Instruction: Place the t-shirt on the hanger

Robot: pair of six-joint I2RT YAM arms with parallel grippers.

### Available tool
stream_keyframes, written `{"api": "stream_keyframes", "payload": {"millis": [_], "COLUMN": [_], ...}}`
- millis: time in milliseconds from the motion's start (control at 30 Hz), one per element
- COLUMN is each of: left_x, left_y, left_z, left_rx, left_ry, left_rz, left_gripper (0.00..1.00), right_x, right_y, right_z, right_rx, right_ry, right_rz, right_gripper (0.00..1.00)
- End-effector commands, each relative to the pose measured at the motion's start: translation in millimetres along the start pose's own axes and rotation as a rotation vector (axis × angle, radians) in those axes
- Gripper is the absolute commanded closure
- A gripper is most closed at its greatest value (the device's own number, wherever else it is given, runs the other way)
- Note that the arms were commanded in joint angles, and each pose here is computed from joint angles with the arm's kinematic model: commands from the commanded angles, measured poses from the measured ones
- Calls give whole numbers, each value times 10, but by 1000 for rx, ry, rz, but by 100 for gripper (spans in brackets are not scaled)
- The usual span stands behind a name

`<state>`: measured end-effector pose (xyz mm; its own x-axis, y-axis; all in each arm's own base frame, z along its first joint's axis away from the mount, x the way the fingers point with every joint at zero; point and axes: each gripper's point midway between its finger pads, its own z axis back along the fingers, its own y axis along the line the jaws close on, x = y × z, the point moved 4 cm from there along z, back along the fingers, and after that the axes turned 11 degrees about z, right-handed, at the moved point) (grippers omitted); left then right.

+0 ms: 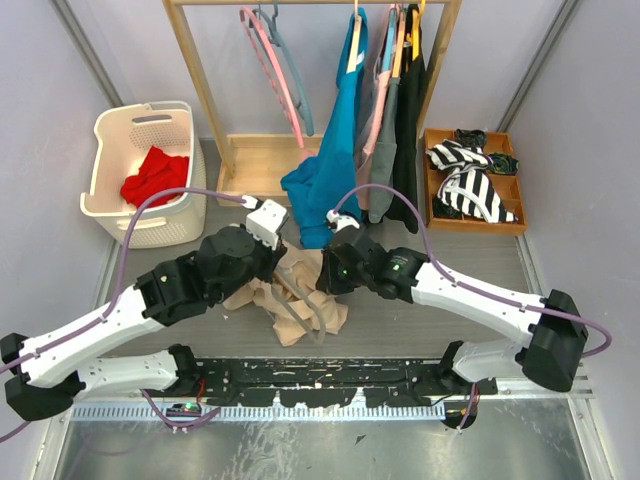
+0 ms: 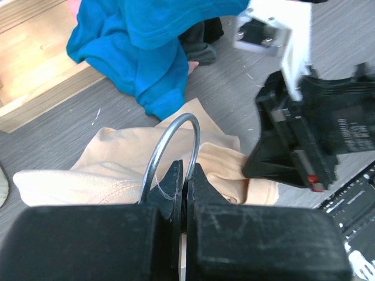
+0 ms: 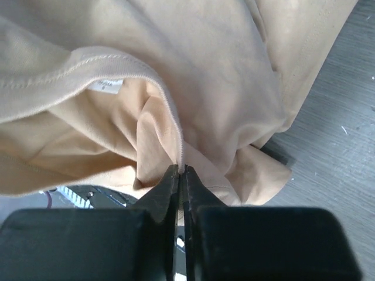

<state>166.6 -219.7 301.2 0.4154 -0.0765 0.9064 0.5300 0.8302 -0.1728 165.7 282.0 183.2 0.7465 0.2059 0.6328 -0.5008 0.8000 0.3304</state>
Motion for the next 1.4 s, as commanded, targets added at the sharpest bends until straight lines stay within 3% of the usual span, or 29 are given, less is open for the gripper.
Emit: {"api": "stream_keyframes", "payload": {"millis": [0,433,1000,1367], "left_x": [136,316,629,684], "left_y": [75,232,422,373], "left_z": [-67,-343,-247,-413], "left_rx": [69,285,433,486], "left_ry": [-122,-272,-455,-508], "left_rz": [20,-2,23,149], "left_gripper": [100,100,100,100], "right_x": [167,99,-10,6], "right_y": [89,249,357,702], "right_z": [311,838,1239,1048], "right_rx": [66,203,388,515], "right_ry": [-101,-164,-216,-213], "right_rz": [-21,-43,-75,-79], "right_gripper": [98,99,99,99]}}
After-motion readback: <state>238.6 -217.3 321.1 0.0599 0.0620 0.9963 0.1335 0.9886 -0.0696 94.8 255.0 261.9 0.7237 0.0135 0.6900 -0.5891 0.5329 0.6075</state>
